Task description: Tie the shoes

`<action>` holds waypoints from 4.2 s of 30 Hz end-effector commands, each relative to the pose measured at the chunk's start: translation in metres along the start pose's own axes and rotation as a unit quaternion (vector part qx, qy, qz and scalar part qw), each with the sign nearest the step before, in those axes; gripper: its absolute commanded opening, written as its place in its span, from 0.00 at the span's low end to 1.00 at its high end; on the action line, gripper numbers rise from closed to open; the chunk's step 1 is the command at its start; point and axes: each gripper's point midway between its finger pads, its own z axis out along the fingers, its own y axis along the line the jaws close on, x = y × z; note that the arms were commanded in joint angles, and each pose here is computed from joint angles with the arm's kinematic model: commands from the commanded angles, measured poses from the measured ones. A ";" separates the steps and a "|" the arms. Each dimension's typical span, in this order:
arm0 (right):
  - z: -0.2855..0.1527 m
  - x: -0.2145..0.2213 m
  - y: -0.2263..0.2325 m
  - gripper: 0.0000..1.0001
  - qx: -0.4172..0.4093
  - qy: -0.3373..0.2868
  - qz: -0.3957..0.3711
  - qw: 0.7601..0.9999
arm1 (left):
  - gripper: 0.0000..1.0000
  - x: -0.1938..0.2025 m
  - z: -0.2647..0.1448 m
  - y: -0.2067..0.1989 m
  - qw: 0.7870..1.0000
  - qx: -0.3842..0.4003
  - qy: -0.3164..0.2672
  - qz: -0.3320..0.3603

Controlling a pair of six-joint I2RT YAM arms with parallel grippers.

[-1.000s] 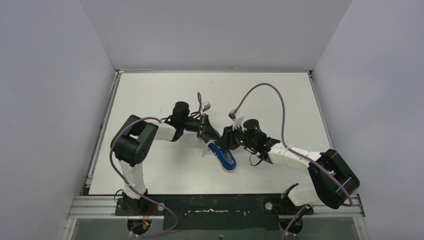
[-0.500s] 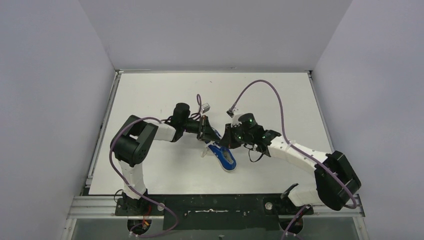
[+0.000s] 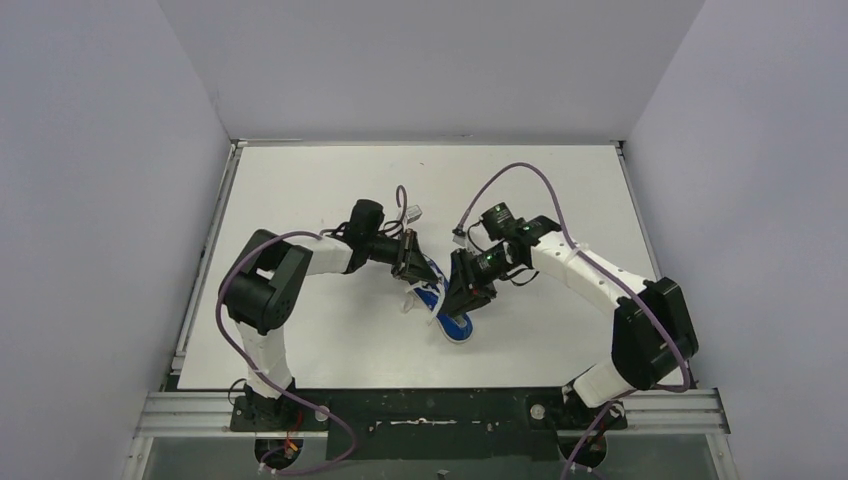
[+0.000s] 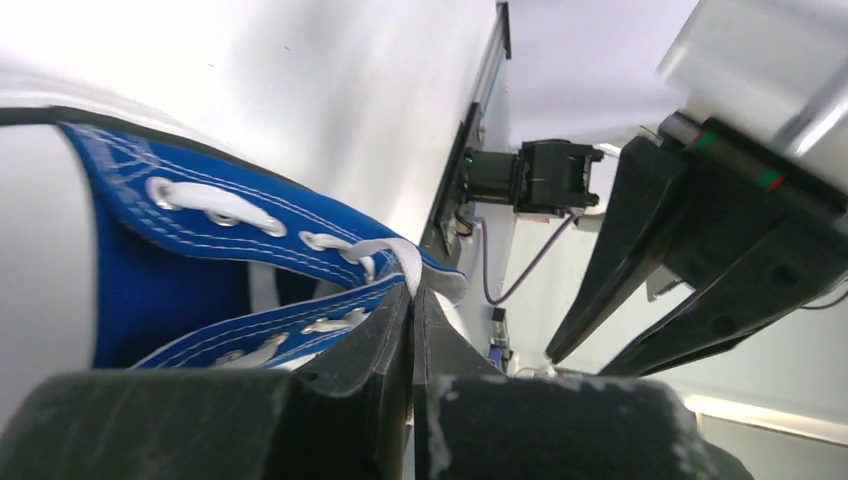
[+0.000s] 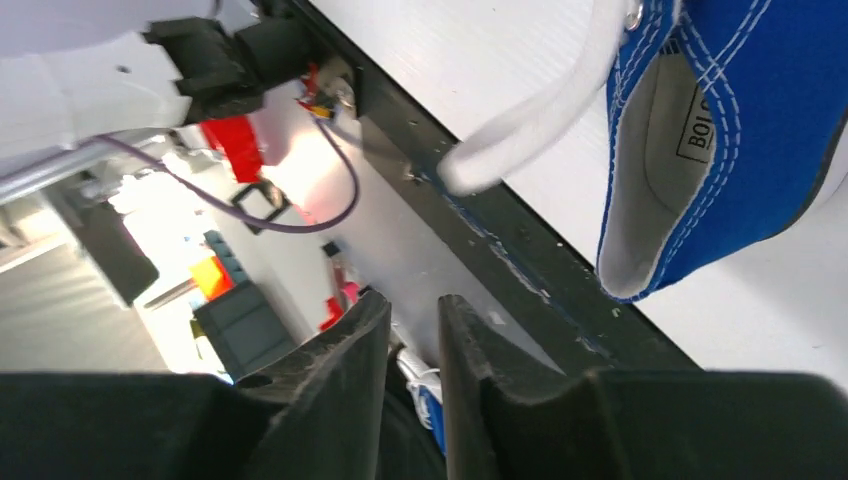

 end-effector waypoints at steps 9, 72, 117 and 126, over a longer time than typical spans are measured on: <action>-0.027 -0.067 -0.009 0.56 0.081 -0.273 -0.267 0.921 | 0.00 -0.021 -0.004 -0.006 0.999 -0.006 -0.019 0.038; -0.044 -0.077 -0.050 0.00 0.322 -0.269 -0.137 0.897 | 0.16 0.040 -0.027 0.044 0.985 -0.165 -0.006 0.056; -0.084 -0.099 -0.174 0.65 0.403 -0.137 -0.012 0.905 | 0.46 0.023 -0.021 0.037 0.948 -0.277 0.002 0.159; -0.043 -0.103 -0.196 0.54 0.382 -0.162 0.046 0.909 | 0.24 0.025 -0.022 0.053 0.943 -0.303 0.015 0.139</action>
